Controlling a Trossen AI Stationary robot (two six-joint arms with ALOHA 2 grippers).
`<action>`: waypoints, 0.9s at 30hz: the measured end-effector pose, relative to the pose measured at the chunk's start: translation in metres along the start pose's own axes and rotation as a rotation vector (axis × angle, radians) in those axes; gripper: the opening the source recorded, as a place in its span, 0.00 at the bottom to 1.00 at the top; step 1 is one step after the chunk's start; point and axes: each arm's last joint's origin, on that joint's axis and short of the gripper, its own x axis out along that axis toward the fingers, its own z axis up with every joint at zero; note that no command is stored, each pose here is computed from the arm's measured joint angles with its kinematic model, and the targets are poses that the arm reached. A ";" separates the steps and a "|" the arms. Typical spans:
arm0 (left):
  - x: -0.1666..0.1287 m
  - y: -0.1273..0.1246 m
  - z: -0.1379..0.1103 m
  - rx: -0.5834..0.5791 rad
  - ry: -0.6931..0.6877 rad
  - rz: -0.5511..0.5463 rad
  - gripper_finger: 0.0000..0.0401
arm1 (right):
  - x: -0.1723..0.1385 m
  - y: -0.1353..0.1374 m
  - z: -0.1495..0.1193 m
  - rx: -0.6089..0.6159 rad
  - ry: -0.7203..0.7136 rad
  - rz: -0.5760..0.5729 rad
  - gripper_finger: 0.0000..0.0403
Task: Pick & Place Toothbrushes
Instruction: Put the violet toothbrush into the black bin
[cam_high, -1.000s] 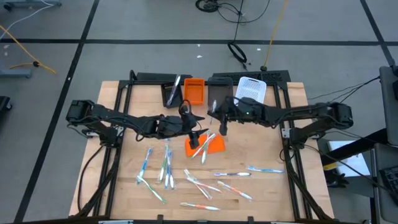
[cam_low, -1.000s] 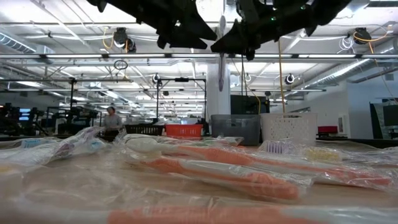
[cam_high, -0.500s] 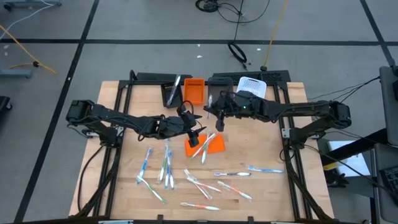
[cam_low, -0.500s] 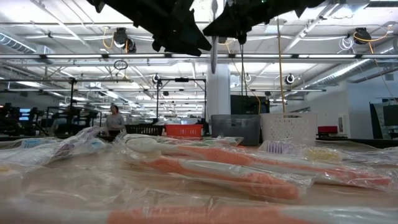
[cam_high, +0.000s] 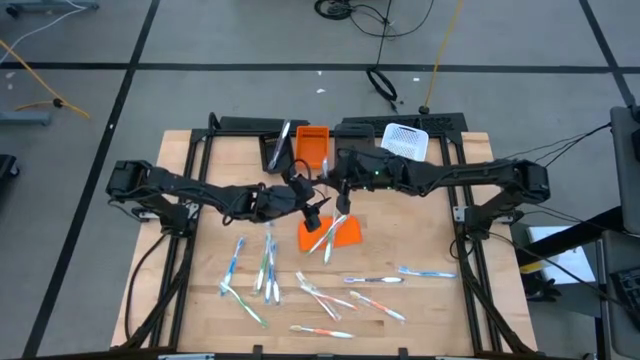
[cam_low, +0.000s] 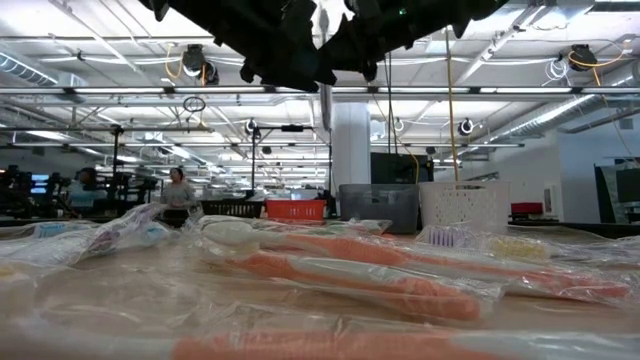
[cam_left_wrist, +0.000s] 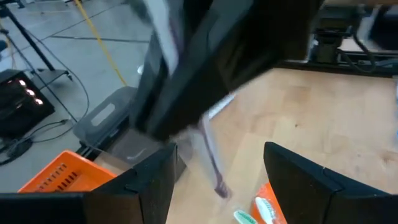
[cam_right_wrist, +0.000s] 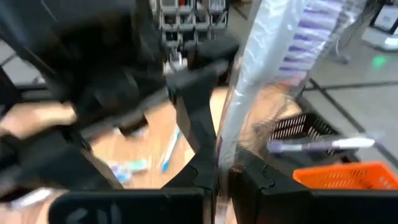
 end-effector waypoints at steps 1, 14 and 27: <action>0.001 0.001 0.000 -0.007 0.002 0.004 0.61 | 0.000 0.000 0.002 -0.002 -0.010 0.001 0.03; 0.006 0.011 0.001 -0.105 0.000 0.033 0.34 | 0.000 0.001 0.003 -0.007 -0.031 0.027 0.03; 0.005 0.010 -0.001 -0.099 0.020 0.010 0.02 | 0.000 0.002 0.001 -0.012 -0.011 0.029 0.13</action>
